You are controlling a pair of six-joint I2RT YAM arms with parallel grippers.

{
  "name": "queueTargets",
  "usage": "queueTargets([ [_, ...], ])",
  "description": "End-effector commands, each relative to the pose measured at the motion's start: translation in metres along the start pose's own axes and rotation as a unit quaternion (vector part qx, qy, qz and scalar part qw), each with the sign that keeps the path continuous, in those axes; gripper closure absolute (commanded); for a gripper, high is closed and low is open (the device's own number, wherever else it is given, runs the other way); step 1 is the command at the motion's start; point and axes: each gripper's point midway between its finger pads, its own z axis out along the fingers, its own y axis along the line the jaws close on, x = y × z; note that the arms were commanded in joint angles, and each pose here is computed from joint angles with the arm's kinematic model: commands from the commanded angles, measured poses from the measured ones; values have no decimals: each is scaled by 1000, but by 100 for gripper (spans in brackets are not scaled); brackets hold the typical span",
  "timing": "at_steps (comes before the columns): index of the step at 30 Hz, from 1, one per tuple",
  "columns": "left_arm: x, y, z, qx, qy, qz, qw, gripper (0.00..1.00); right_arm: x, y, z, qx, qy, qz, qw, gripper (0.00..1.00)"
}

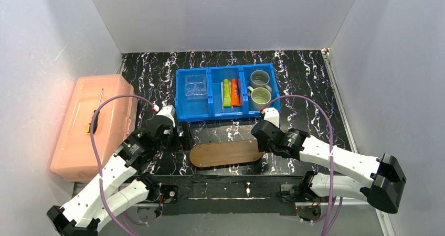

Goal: Prepare toiletry sets of a toothbrush and toothpaste on the tray

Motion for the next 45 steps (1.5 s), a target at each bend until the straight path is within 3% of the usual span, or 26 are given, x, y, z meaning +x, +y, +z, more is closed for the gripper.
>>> queueTargets([
  [1,25,0,8,-8,54,-42,998,1,4,12,4,-30,2,23,999,47],
  [14,78,-3,37,-9,168,-80,982,1,15,14,10,-42,8,33,999,42],
  [30,92,-14,56,12,197,-106,975,1,14,33,19,-107,-22,59,992,13],
  [45,92,-15,73,-1,208,-104,973,1,11,32,28,-143,-41,81,986,7],
])
